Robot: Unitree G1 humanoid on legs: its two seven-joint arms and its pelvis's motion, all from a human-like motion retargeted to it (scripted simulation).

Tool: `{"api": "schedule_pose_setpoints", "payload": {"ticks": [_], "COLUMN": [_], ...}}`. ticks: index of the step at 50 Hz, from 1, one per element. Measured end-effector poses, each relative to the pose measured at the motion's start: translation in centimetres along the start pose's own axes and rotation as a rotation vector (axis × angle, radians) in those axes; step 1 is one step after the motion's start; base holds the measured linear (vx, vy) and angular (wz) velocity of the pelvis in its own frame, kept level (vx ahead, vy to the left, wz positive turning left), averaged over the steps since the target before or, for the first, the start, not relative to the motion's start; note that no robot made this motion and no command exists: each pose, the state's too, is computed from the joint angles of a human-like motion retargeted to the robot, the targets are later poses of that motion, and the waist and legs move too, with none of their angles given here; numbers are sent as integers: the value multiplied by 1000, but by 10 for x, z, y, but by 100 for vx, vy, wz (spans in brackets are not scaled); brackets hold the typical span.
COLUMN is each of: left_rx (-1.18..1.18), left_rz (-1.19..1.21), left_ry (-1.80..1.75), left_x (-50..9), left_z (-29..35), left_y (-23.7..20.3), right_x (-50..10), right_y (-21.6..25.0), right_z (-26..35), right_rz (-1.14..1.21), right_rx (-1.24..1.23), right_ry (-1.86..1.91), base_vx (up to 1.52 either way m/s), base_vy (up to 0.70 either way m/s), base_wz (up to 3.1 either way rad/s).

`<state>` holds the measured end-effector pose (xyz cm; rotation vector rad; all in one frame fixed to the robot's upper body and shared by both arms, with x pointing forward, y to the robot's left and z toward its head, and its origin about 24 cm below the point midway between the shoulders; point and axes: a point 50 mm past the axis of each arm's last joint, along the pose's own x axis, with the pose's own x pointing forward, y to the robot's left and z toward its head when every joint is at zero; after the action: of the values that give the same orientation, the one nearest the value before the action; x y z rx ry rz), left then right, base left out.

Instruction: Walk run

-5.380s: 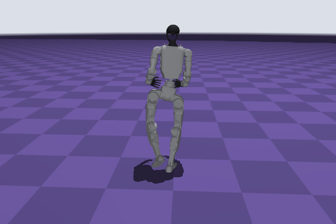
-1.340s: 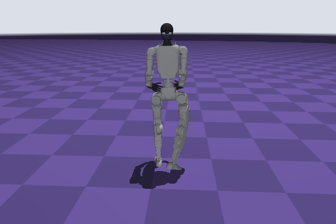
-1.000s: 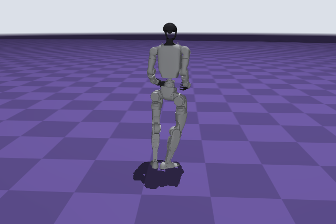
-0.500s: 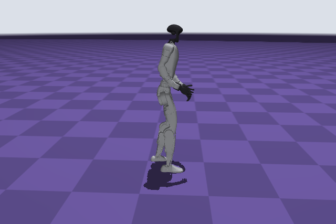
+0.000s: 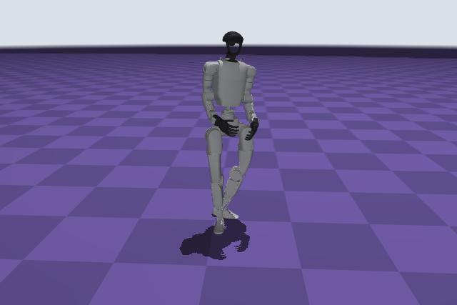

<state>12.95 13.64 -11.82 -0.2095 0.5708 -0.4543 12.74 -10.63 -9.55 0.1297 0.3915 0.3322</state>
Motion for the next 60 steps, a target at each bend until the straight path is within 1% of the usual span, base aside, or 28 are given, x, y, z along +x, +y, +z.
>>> {"api": "schedule_pose_setpoints", "payload": {"ticks": [4, 9, 13, 17, 25, 30, 33, 37, 40, 45, 48, 54, 57, 60], "left_rx": [34, 115, 76, 30, 85, 60, 56, 97, 70, -78, -50, 117, 164, 168], "left_rz": [-36, -82, -58, -95, -142, -130, -119, -106, -118, -254, -296, -257, -231, -270], "left_ry": [6, 88, 100, 92, -3, -58, -127, -226, -255, -280, -306, -342, -352, -388], "left_x": [0, -9, -12, -8, 6, 13, 19, 26, 29, 33, 31, 16, 10, 5], "left_z": [5, 1, -6, -8, 24, 40, 51, 66, 69, 66, 70, 73, 75, 79], "left_y": [2, 9, 7, 1, 12, 21, 18, 10, 3, -18, -24, -19, -15, -21], "right_x": [4, 1, -3, -2, 15, 17, 12, 2, -4, -11, -13, 3, 25, 44], "right_y": [-3, -8, -12, -17, 3, 20, 21, 12, 9, 9, 1, -18, -14, -7], "right_z": [3, 0, -3, 0, 15, 8, 1, -4, -8, -14, -14, 6, 30, 60], "right_rz": [43, 37, 42, 37, 9, 145, 147, 75, 47, -8, -38, -38, -2, 86], "right_rx": [-35, -7, -6, -6, 32, 5, 42, 77, 86, 218, 297, 284, 299, 360], "right_ry": [13, 38, 61, 54, -59, -6, 15, 2, 2, -16, -35, -129, -218, -336], "base_vx": [-10, 1, 3, 2, -13, -14, 3, 15, 19, 28, 21, 24, 15, 34], "base_vy": [-8, 5, 14, 9, 5, 4, 4, 6, -1, -5, 4, -1, -8, -4], "base_wz": [-90, -119, -132, -55, -69, -81, -40, -12, 9, 1, -1, 31, 69, 38]}}
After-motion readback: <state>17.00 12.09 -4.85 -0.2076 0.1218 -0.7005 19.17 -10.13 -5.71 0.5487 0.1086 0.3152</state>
